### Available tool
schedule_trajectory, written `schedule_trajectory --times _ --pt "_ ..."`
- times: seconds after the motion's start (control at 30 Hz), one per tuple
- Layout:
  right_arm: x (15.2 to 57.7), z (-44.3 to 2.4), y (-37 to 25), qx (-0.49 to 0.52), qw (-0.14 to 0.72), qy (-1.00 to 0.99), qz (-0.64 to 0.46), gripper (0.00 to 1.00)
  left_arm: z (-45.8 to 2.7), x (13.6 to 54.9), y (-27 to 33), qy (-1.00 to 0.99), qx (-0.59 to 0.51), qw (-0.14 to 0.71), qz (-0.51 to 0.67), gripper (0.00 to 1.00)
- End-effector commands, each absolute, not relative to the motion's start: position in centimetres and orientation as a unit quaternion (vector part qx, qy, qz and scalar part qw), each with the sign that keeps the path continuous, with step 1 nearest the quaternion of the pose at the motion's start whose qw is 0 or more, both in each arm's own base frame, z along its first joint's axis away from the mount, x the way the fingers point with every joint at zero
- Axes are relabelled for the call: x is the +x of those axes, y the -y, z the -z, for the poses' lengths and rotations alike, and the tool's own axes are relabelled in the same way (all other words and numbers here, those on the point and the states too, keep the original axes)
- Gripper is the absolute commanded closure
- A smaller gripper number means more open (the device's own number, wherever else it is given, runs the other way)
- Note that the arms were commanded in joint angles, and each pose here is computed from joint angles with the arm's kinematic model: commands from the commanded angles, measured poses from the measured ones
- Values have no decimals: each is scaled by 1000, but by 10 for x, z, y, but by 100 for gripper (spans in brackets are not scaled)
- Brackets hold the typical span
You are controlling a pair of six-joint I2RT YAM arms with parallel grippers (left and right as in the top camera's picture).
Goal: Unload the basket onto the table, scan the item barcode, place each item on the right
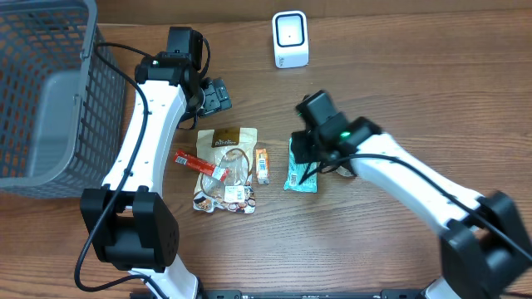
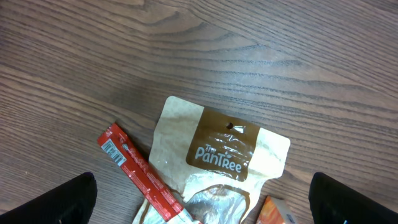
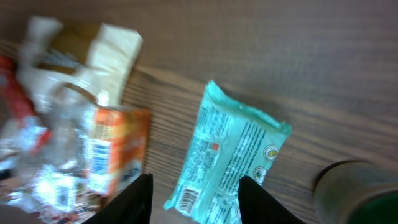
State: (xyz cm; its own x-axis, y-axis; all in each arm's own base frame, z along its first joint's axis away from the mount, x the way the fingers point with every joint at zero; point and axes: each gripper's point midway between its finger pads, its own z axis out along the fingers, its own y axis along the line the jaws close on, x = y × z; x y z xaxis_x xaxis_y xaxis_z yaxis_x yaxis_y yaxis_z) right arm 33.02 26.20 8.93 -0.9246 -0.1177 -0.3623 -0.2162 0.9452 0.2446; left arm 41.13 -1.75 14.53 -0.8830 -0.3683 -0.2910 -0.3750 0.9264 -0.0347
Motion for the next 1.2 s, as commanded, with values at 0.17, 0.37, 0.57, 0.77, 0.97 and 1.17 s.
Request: schedule_trajectory --times 0.17,0.37,0.57,0.77,0.97,1.17 --pt "331 -50 -253 -32 176 -982 -53 55 -156 414 16 -969 -187 163 -14 0" --pt "326 -47 -248 -32 165 -985 -44 56 -156 414 16 -969 -187 163 -14 0" --pt "326 -45 -248 -33 164 -985 -43 55 -156 414 16 -969 -187 163 -14 0" --pt "322 -31 -249 -36 145 -988 -39 54 -156 414 16 -969 -187 163 -14 0" --pt "313 -20 -261 -44 114 -990 -66 51 -156 414 16 -969 -187 163 -14 0" --pt "309 -20 -267 -102 111 -986 -75 52 -156 414 16 -969 -187 163 -13 0"
